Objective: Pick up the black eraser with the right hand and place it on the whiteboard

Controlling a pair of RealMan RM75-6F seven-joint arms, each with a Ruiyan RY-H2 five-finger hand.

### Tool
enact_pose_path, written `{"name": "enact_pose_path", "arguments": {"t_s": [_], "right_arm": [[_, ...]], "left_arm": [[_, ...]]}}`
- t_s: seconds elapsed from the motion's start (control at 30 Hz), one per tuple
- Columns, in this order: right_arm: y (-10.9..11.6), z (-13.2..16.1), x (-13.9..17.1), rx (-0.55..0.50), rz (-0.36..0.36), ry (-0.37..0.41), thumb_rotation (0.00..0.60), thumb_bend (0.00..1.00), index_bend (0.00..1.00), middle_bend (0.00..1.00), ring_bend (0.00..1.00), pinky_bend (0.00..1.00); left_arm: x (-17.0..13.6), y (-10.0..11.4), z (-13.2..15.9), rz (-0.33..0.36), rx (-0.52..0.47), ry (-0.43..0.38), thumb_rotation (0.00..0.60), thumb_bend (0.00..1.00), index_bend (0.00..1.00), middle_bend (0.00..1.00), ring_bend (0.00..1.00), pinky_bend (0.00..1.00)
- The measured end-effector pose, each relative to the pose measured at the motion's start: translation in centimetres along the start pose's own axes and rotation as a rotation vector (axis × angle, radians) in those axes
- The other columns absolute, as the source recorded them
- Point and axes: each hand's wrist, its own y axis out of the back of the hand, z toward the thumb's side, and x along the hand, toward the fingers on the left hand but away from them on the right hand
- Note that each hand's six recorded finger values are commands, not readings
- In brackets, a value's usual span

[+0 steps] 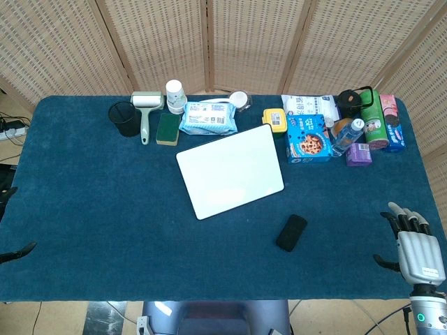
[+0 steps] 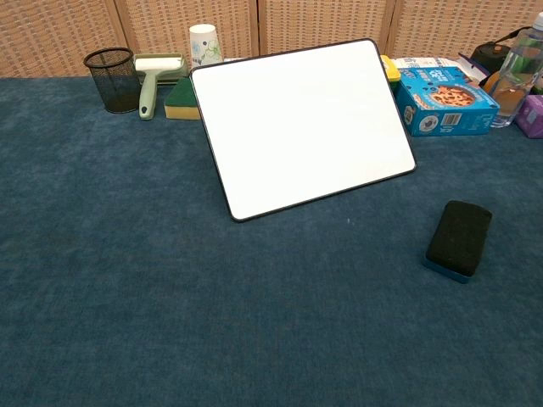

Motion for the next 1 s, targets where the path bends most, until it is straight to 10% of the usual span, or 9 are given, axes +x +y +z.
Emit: {"name": "enact_pose_path", "arguments": {"t_s": [0.6,1.0], "right_arm": [[-2.6,-0.7,-2.4,-0.075,0.093,0.067,0.600,0.00,0.27,0.19,0.14,0.04],[-6.0,3.9,-5.9,0.096,0.274,0.457,0.600,0.00,0.27,0.19,0.13,0.09]], "left_arm": [[-0.1,-0.7,0.6,-0.019,0.027,-0.012,0.600,0.11,0.00,0.00,0.00,0.03],[0.5,-1.2,0.8,-0.017,0.049,0.026,0.600,0.10,0.00,0.00,0.00,0.03]]}}
